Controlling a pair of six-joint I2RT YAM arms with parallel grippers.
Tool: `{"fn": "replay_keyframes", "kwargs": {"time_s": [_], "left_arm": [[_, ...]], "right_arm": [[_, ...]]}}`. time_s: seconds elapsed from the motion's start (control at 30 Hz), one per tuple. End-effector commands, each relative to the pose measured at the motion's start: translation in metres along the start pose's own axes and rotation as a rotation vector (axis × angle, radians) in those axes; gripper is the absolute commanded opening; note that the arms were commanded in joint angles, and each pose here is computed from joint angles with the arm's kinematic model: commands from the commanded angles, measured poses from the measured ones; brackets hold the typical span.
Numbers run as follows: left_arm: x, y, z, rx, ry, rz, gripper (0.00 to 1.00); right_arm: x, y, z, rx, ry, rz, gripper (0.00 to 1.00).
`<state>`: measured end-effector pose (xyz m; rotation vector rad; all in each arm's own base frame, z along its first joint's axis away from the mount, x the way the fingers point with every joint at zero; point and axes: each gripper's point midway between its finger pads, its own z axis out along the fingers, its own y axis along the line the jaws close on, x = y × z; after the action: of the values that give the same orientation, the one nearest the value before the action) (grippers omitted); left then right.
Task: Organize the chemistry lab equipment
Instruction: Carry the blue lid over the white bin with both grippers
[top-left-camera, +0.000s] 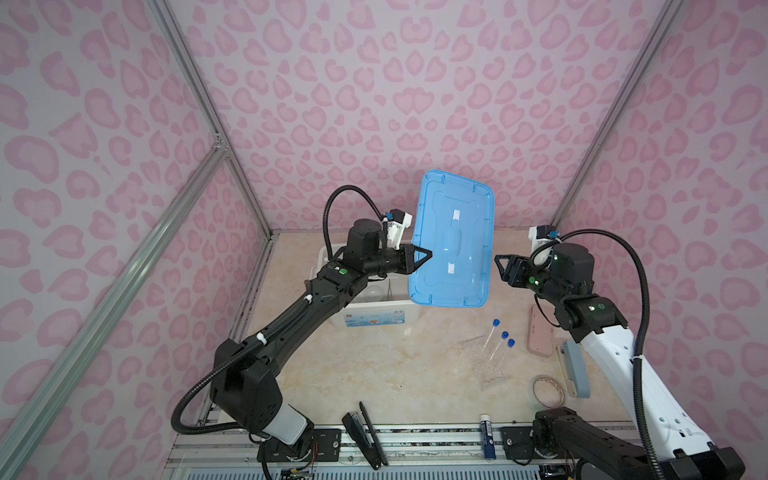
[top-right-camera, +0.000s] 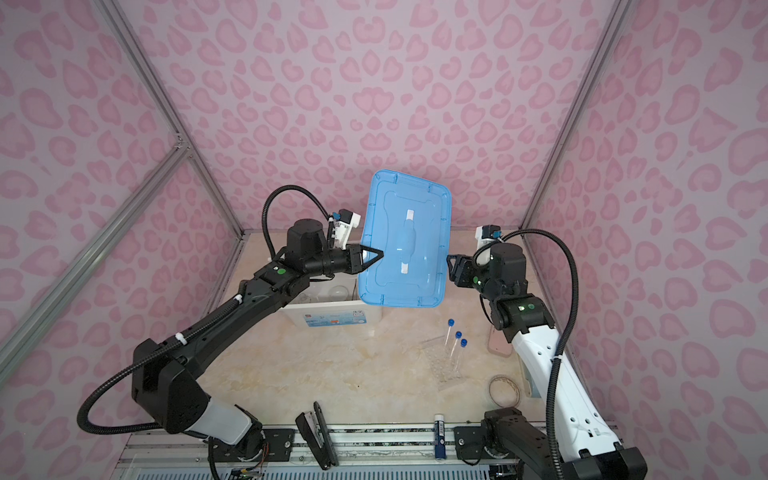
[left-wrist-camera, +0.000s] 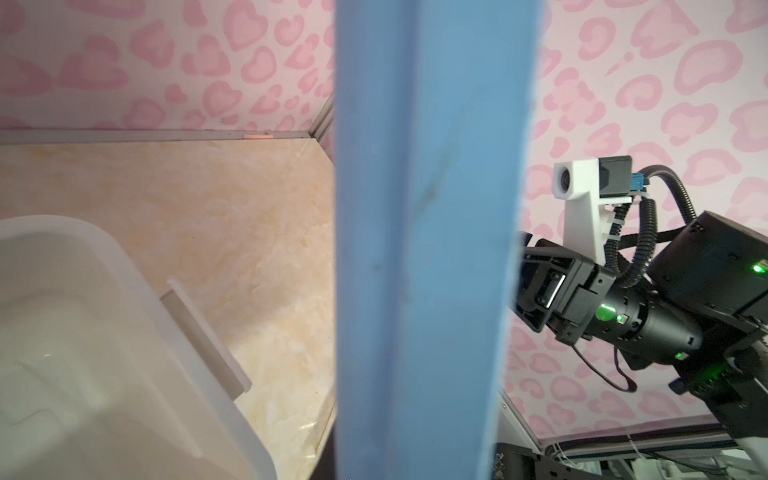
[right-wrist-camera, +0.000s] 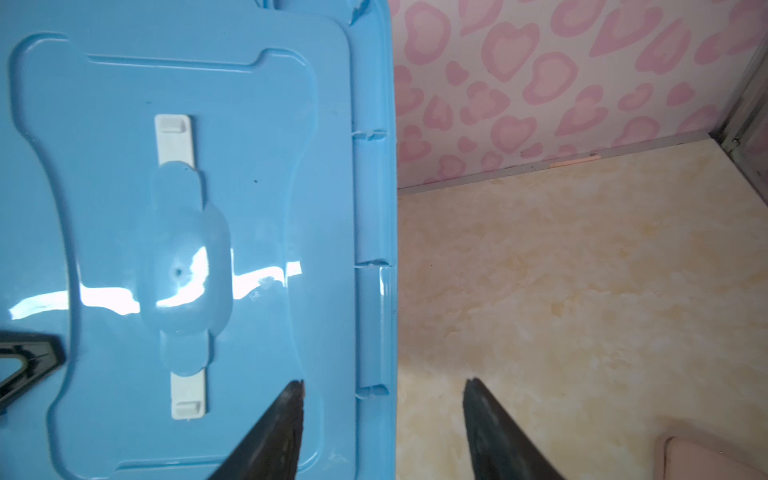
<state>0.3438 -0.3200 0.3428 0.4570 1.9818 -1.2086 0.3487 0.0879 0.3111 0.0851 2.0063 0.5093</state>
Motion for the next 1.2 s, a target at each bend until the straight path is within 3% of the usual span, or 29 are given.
{"fn": "replay_keyframes", "kwargs": {"time_s": [0.0, 0.17, 0.3, 0.43, 0.7, 0.8, 0.93, 1.17], "left_arm": [[-0.019, 0.005, -0.039, -0.176, -0.045, 0.146, 0.03], [-0.035, 0.031, -0.107, -0.519, -0.077, 0.285, 0.03], [-0.041, 0.055, -0.153, -0.801, -0.027, 0.425, 0.03], [-0.042, 0.070, -0.174, -0.955, 0.053, 0.523, 0.03], [-0.042, 0.078, -0.173, -1.065, 0.165, 0.712, 0.03], [-0.035, 0.082, -0.164, -1.117, 0.220, 0.789, 0.03], [-0.020, 0.084, -0.145, -1.096, 0.282, 0.840, 0.03], [0.005, 0.084, -0.114, -1.112, 0.383, 0.963, 0.03]], "right_arm": [[-0.013, 0.014, -0.001, -0.063, -0.039, 0.042, 0.69], [-0.024, 0.030, 0.001, -0.133, -0.063, 0.075, 0.75], [-0.036, 0.050, 0.014, -0.229, -0.073, 0.089, 0.76], [-0.041, 0.072, 0.029, -0.292, -0.046, 0.062, 0.77], [-0.048, 0.100, 0.059, -0.354, -0.012, 0.146, 0.79], [-0.056, 0.102, 0.067, -0.342, 0.015, 0.208, 0.86], [-0.062, 0.112, 0.074, -0.347, 0.040, 0.220, 0.92], [-0.056, 0.147, 0.088, -0.435, 0.103, 0.213, 0.92]]}}
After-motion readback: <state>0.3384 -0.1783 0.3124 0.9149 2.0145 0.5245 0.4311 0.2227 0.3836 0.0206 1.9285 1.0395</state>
